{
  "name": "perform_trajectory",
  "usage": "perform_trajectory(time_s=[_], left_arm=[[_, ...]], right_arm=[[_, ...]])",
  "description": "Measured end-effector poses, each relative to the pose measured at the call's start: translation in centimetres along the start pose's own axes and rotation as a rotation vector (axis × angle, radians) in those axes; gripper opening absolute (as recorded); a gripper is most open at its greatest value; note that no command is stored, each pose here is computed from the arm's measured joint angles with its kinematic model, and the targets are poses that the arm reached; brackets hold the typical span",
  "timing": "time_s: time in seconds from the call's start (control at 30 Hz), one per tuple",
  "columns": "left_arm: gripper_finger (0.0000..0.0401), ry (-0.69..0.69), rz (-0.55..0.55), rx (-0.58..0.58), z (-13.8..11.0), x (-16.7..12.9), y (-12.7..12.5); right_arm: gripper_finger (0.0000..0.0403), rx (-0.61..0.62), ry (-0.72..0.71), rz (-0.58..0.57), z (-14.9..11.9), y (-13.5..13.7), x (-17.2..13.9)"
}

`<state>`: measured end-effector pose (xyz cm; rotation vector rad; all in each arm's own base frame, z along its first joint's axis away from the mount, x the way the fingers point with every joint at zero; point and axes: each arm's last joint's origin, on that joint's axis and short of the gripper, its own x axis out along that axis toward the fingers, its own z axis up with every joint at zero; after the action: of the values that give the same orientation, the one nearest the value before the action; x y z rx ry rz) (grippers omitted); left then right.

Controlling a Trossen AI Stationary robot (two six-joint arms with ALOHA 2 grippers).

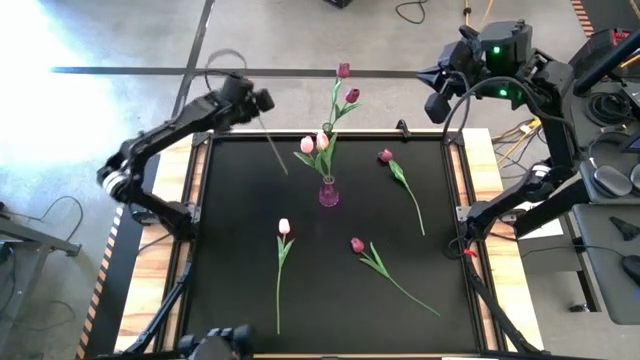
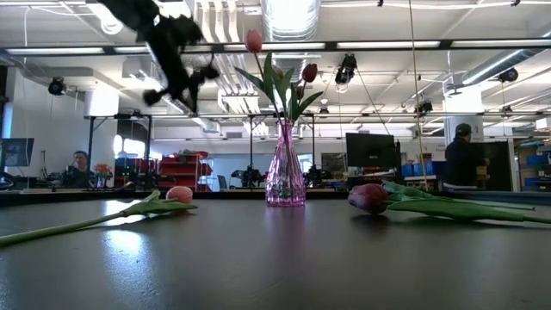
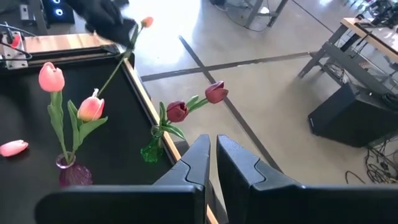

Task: Sort flowers into vase by color
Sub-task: Put the top pink tulip into the purple vase

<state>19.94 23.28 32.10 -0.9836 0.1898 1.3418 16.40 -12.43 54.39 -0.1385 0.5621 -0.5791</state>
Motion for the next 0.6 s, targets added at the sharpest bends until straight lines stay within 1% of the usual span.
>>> perform_trajectory(time_s=[0.07, 0.17, 0.23, 0.3, 0.37, 0.43, 0.6], left_arm=[[0.0001, -0.096, -0.107, 0.115, 0.8, -3.1, -1.8], [0.0001, -0.223, -0.269, 0.296, 1.3, -7.2, -4.2], [0.0000, -0.301, -0.384, 0.390, 1.3, -9.8, -5.6], [0.0000, -0.363, -0.492, 0.456, 1.1, -11.8, -6.8], [0.0000, -0.397, -0.580, 0.496, 0.8, -12.9, -7.7], [0.0000, -0.415, -0.664, 0.520, 0.3, -13.3, -8.6], [0.0000, -0.427, -0.814, 0.532, -0.8, -13.2, -10.2]], right_arm=[[0.0022, 0.010, -0.008, -0.003, 0.0, 0.0, -0.2], [0.0022, 0.029, -0.030, -0.009, 0.2, -0.1, -0.4], [0.0022, 0.034, -0.036, -0.010, 0.2, -0.1, -0.5], [0.0022, 0.035, -0.046, -0.013, 0.3, -0.1, -0.5], [0.0022, 0.037, -0.058, -0.016, 0.4, -0.1, -0.5], [0.0022, 0.045, -0.068, -0.019, 0.5, -0.2, -0.5], [0.0022, 0.055, -0.083, -0.023, 0.7, -0.2, -0.5]])
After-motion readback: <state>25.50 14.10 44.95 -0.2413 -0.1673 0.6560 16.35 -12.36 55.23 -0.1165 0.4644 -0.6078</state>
